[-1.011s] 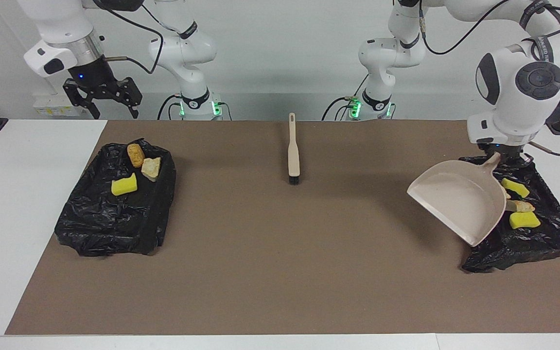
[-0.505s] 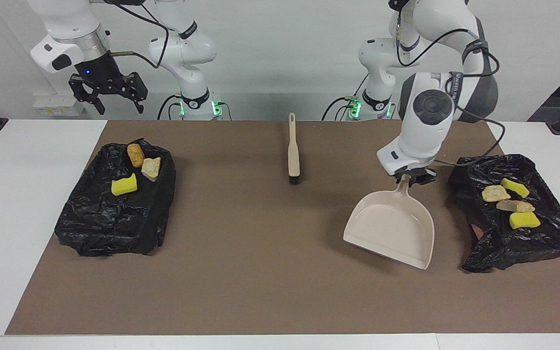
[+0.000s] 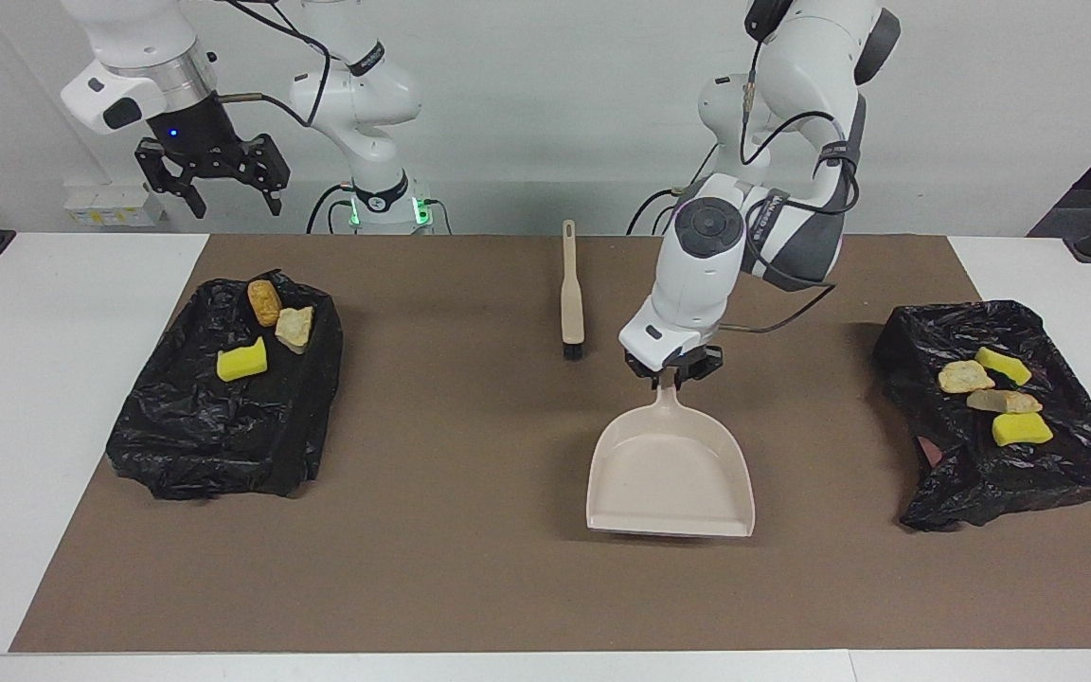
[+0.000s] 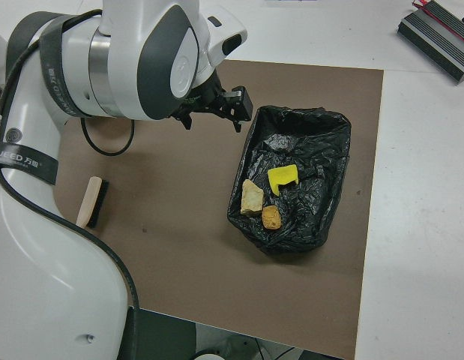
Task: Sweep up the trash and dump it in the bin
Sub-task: 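Place the dustpan on the table center with the left gripper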
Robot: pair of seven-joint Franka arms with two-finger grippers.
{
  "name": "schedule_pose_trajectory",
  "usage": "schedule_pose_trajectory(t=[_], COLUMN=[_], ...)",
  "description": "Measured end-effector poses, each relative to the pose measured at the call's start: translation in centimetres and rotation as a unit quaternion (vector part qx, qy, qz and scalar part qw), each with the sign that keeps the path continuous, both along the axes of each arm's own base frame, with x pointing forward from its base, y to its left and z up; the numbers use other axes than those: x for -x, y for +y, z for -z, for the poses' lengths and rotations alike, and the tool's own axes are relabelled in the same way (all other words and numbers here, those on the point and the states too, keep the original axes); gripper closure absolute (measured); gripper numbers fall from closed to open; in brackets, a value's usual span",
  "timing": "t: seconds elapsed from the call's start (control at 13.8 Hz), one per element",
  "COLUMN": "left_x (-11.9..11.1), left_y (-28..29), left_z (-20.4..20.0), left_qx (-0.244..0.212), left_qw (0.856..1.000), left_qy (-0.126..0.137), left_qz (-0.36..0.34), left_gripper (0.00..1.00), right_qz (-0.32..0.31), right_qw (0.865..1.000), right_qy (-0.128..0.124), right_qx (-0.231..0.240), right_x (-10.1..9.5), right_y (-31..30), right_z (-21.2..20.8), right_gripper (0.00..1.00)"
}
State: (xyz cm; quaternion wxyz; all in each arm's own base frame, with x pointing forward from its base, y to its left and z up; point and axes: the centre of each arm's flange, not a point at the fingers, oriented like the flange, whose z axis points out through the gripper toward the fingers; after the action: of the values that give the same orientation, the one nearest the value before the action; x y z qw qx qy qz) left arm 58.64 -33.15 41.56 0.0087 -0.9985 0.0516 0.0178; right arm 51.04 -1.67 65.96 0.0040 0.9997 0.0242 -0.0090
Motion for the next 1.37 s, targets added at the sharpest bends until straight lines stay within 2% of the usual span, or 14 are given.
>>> schedule_pose_trajectory(t=[0.29, 0.72, 1.01, 1.16, 1.37], left_x=[0.6, 2.4, 2.4, 2.2, 1.7], left_y=[-4.6, -8.5, -8.6, -8.3, -7.2], left_z=[0.6, 4.0, 5.0, 5.0, 3.5], left_qx=[0.032, 0.028, 0.024, 0.016, -0.002], left_qw=[0.999, 0.999, 0.999, 1.0, 1.0], left_qy=[-0.008, 0.018, 0.026, 0.02, 0.001], left_qz=[-0.011, 0.01, 0.006, 0.008, 0.007], left_gripper=[0.69, 0.69, 0.65, 0.48, 0.15], right_qz=[-0.003, 0.0, 0.002, 0.003, 0.004], right_qw=[1.0, 1.0, 1.0, 1.0, 1.0], right_qy=[0.0, -0.001, -0.001, -0.001, -0.001], right_qx=[0.0, -0.001, -0.001, -0.001, -0.001], right_x=[0.0, 0.0, 0.0, 0.0, 0.0], right_y=[0.3, -0.1, -0.3, -0.4, -0.5], right_z=[0.0, 0.0, 0.0, -0.1, -0.1], right_gripper=[0.0, 0.0, 0.0, 0.0, 0.0])
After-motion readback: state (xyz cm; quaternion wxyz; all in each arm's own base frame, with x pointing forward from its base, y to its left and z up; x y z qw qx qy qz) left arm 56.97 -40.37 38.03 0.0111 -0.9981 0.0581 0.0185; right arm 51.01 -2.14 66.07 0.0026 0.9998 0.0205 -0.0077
